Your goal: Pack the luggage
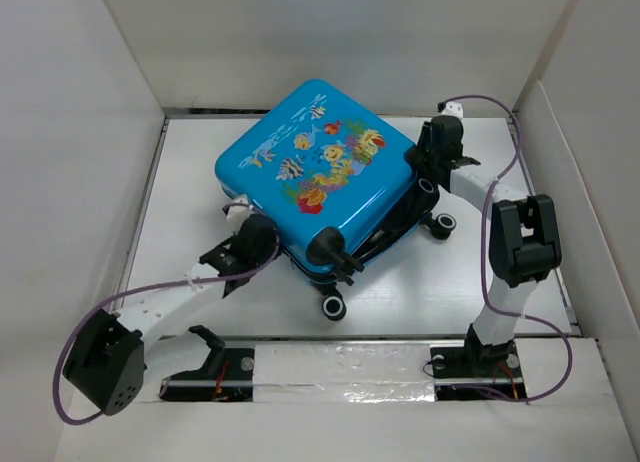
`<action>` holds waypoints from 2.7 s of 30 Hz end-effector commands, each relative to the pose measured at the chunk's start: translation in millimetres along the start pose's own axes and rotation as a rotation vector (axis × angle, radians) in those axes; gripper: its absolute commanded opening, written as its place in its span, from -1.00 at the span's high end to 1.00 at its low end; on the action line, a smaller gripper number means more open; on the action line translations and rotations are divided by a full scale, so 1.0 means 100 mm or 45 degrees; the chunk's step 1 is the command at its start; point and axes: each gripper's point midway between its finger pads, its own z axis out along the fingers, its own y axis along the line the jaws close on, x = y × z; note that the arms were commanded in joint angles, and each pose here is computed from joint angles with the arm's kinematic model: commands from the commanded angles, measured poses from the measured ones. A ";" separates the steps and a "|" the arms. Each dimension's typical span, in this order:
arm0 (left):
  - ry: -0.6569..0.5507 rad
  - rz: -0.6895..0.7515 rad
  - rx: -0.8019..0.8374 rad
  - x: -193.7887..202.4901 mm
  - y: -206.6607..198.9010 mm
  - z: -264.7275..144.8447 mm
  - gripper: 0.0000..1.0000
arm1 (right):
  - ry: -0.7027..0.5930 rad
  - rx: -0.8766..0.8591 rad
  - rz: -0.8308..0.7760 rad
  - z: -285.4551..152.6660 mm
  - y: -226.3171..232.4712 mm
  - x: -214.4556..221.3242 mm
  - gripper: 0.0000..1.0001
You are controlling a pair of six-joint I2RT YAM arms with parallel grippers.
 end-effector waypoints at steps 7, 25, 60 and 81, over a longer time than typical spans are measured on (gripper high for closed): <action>-0.380 -0.141 0.279 -0.75 -0.65 -0.96 -0.22 | -0.176 -0.421 0.138 -0.66 0.66 -1.10 -0.51; -0.708 -0.294 0.312 -3.36 -0.71 -0.25 0.12 | -0.246 -0.164 0.354 -2.37 -0.27 0.36 1.00; -0.242 -0.280 0.433 -0.79 -0.56 0.31 0.04 | 0.016 -0.577 0.067 -0.77 1.18 0.03 0.75; -0.433 -0.274 0.561 -0.49 -0.46 -0.80 0.46 | -0.374 -0.468 0.104 -1.64 0.89 -1.60 -0.50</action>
